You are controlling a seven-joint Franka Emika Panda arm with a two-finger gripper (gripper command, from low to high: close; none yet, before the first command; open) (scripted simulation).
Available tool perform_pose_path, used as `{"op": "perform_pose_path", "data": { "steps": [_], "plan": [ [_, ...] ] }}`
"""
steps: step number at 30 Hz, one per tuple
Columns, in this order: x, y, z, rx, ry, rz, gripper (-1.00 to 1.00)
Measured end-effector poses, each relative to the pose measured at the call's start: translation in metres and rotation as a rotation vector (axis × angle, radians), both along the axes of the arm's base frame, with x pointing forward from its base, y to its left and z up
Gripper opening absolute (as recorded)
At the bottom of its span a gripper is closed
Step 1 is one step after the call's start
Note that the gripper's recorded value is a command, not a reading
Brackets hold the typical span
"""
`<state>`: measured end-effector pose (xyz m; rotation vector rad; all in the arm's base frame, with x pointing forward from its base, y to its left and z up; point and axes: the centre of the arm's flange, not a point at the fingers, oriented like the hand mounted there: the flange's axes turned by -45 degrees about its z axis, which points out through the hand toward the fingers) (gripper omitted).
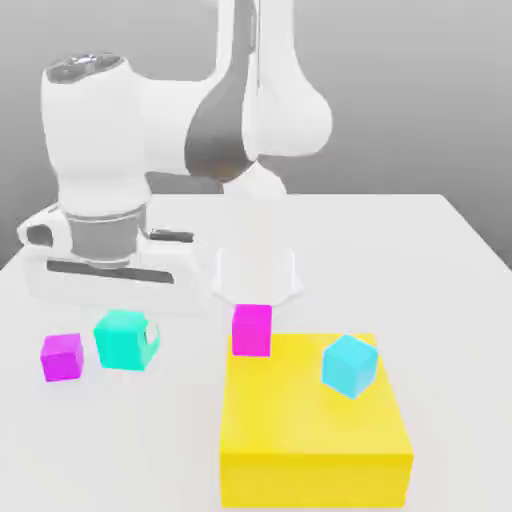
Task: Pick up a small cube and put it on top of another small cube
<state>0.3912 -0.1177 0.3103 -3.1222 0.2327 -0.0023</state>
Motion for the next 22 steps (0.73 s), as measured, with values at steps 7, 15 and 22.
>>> {"op": "perform_pose_path", "data": {
  "steps": [7, 15, 22],
  "plan": [
    [-0.045, 0.067, 0.025, -0.001, 0.000, 0.165, -1.00],
    [-0.089, 0.112, 0.010, -0.006, 0.000, 0.305, -1.00],
    [-0.091, 0.113, -0.029, -0.008, 0.001, 0.308, 1.00]
  ]
}}
